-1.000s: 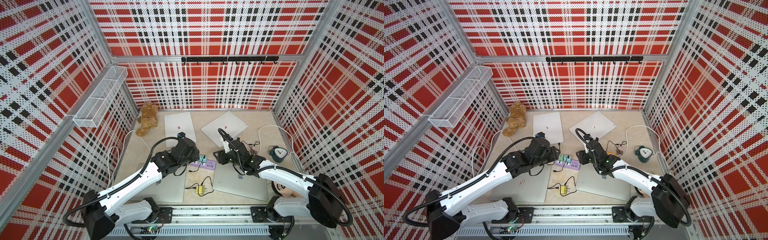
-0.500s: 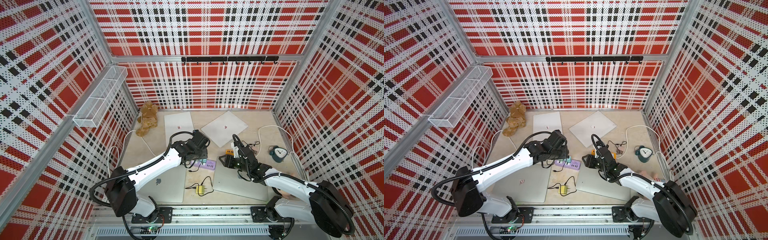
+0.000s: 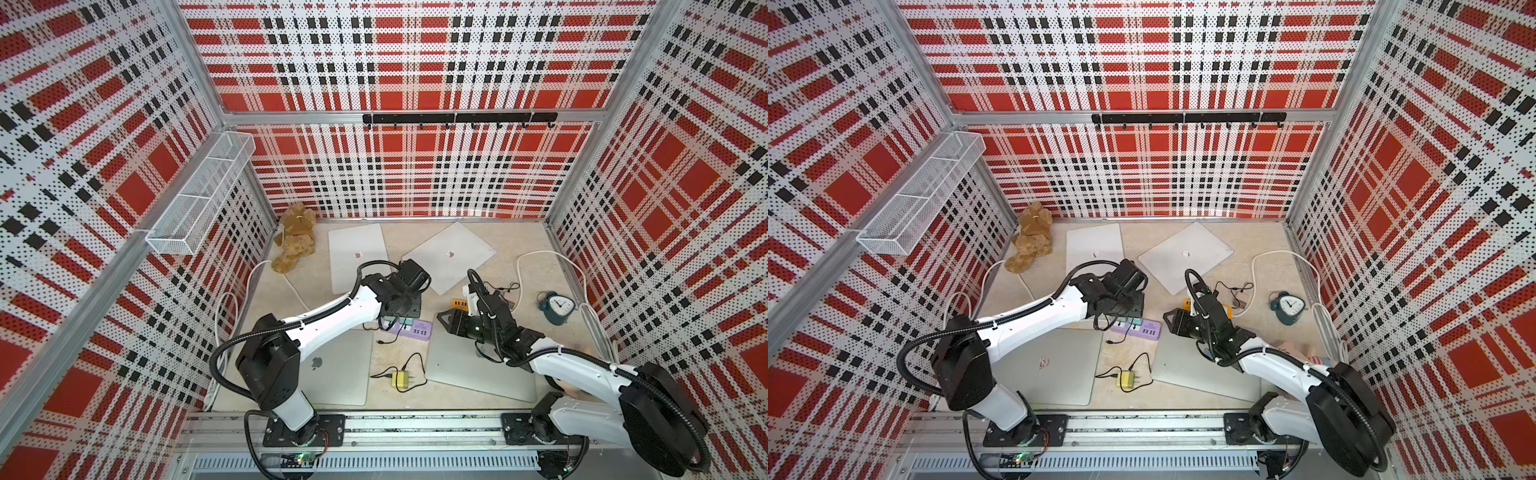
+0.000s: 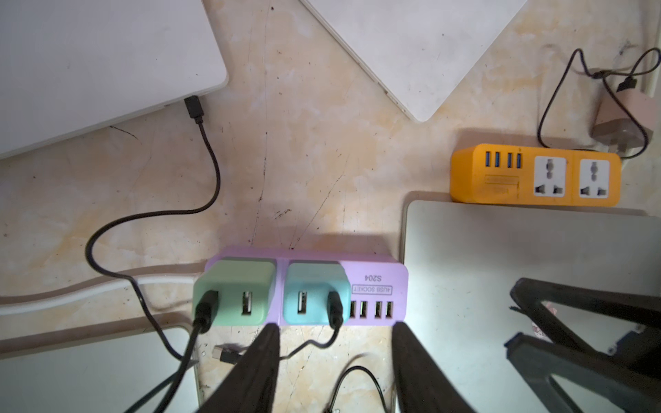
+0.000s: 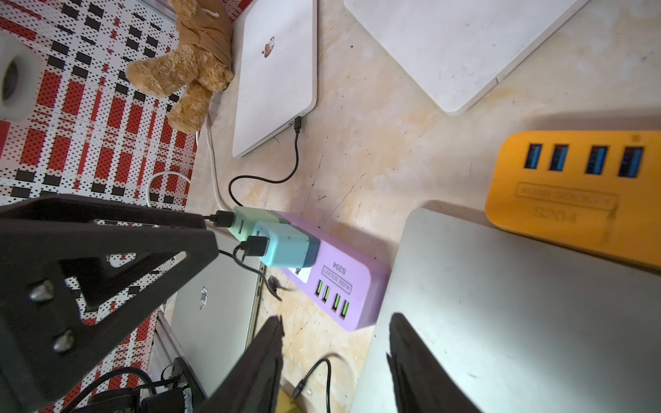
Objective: Unplug the laptop charger
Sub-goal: Remove the plug from the socket.
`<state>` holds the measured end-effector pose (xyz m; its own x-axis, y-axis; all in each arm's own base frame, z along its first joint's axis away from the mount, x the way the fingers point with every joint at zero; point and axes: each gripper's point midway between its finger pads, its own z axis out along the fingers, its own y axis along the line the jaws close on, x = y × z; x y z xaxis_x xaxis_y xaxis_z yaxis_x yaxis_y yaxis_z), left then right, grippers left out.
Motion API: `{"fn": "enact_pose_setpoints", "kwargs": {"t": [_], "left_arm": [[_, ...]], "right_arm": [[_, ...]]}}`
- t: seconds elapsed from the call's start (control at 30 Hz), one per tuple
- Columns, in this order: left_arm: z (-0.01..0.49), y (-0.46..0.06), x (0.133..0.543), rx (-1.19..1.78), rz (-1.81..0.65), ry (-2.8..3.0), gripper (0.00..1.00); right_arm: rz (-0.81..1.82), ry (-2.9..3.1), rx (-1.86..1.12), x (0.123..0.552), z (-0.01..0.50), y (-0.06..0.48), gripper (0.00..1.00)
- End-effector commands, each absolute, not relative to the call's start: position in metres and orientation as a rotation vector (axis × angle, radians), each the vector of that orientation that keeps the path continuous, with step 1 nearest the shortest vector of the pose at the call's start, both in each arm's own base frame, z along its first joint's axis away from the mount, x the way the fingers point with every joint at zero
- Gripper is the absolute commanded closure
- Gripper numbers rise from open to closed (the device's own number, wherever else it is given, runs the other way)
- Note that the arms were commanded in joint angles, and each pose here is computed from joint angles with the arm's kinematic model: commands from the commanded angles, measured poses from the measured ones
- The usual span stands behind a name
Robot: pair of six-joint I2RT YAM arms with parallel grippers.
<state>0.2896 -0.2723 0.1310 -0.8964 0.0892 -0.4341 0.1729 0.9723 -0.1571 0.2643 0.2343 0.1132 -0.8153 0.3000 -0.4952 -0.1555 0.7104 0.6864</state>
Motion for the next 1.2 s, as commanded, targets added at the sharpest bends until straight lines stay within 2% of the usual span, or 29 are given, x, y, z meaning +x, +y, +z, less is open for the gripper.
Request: {"fn": "enact_pose_setpoints", "kwargs": {"t": [0.0,0.83,1.17], "left_arm": [[0.127,-0.276,0.287,0.245,-0.245,2.707,0.46],[0.090,-0.278,0.295,0.317,-0.101,2.781,0.46],[0.078,-0.277,0.290,0.332,-0.092,2.810,0.53]], "right_arm": [[1.030,2.288,0.130,0.267,0.119,0.234,0.49],[1.045,2.329,0.068,0.273,0.111,0.249,0.49],[1.147,2.336,0.127,0.273,0.105,0.259,0.49]]}}
